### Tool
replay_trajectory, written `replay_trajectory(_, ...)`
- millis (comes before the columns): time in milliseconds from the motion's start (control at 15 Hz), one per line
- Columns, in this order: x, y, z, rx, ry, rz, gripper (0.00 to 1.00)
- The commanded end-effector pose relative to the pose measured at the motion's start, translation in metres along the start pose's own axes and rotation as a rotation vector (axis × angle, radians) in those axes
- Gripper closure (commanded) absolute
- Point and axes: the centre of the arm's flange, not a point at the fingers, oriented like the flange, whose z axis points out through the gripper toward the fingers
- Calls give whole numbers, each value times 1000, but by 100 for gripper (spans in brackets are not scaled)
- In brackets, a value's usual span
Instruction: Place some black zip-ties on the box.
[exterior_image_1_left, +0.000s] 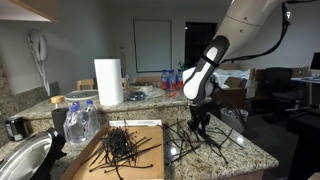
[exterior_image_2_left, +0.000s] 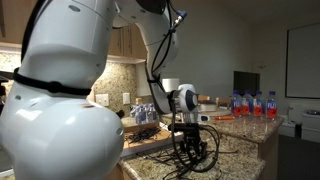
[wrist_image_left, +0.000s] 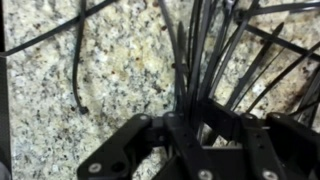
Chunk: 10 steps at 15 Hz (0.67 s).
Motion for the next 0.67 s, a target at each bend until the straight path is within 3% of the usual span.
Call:
replay_trajectory(0,-6,-9,1,-75,-42,-22,41)
replay_trajectory(400,-10,-9,0,-69,-31,-25,2)
replay_trajectory(600,-12,-6,12,-47,-41,-12,0)
